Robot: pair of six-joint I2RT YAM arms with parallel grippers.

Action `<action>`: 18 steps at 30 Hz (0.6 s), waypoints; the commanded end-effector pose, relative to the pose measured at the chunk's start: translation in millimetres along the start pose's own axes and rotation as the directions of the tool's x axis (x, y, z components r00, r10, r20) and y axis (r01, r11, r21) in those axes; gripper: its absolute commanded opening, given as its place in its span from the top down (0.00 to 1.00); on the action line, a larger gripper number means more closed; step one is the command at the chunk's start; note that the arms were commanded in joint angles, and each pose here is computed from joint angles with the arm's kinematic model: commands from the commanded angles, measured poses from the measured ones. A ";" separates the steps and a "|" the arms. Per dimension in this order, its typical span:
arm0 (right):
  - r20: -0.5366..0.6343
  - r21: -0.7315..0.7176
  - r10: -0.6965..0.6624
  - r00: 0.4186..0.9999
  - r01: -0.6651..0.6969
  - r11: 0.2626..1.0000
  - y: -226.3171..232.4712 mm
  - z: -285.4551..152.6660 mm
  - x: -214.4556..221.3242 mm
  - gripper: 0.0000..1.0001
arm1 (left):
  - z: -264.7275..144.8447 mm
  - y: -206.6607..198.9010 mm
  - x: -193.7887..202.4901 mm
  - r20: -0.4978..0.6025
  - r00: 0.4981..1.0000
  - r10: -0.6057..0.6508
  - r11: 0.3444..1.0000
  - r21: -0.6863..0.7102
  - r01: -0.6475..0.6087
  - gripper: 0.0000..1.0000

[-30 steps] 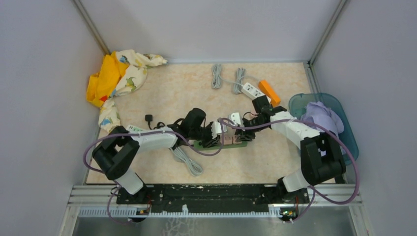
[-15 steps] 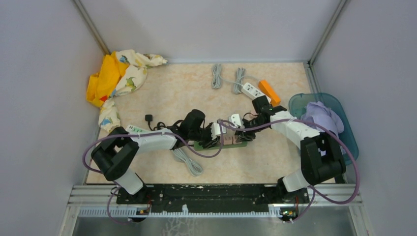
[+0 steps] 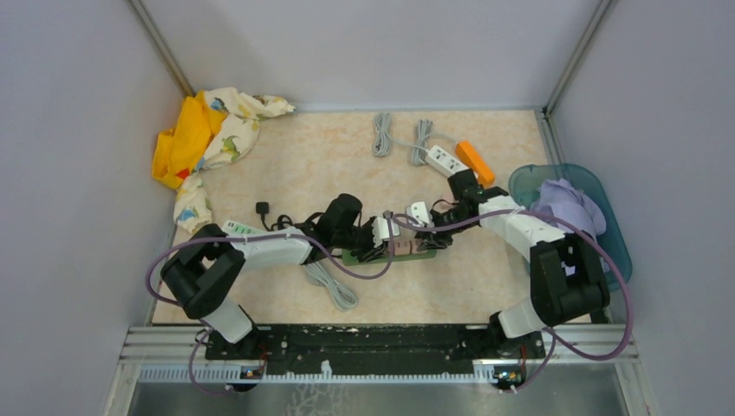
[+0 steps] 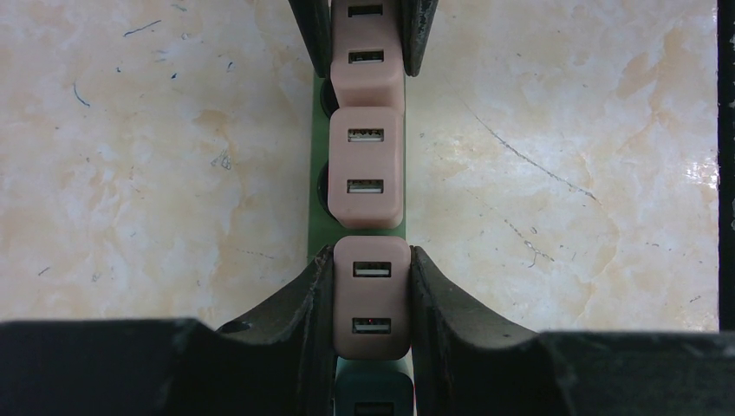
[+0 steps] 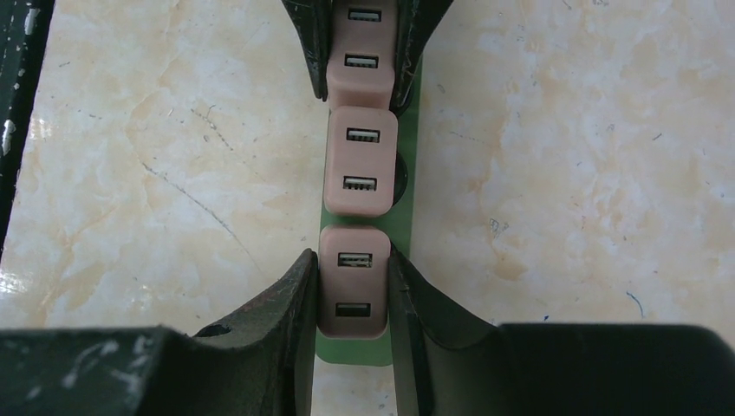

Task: Pull the plug off the socket
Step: Remove the plug from the socket.

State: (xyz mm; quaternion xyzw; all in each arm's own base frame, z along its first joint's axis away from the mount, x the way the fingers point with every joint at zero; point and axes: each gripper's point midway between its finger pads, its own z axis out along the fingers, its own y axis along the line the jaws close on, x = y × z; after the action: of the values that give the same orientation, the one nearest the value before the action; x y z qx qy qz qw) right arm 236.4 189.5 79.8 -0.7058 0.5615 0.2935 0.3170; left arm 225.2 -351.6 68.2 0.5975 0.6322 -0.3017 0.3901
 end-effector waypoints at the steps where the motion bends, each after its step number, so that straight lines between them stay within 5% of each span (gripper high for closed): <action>1: 0.075 0.006 -0.051 0.996 0.050 0.999 2.0 -1.0 -18.4 1.00 | -0.8 -7.0 10.3 -0.027 1.000 -0.009 1.000 0.020 0.010 1.00; 12: 0.038 0.067 -0.045 0.998 0.042 0.997 -7.5 -14.6 -12.9 1.00 | -0.8 -7.6 10.5 -0.026 1.000 -0.010 1.000 0.023 0.011 1.00; 18: 0.116 0.009 -0.077 0.990 0.076 0.997 7.0 -5.5 -21.0 1.00 | -1.0 -7.8 10.8 -0.026 1.000 -0.010 1.000 0.021 0.010 1.00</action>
State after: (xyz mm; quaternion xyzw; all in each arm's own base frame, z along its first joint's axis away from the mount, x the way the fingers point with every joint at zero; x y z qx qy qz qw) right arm 234.7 188.2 81.8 -0.6997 0.5597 0.2975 0.3297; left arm 225.1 -352.5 68.9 0.5980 0.6306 -0.3023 0.3917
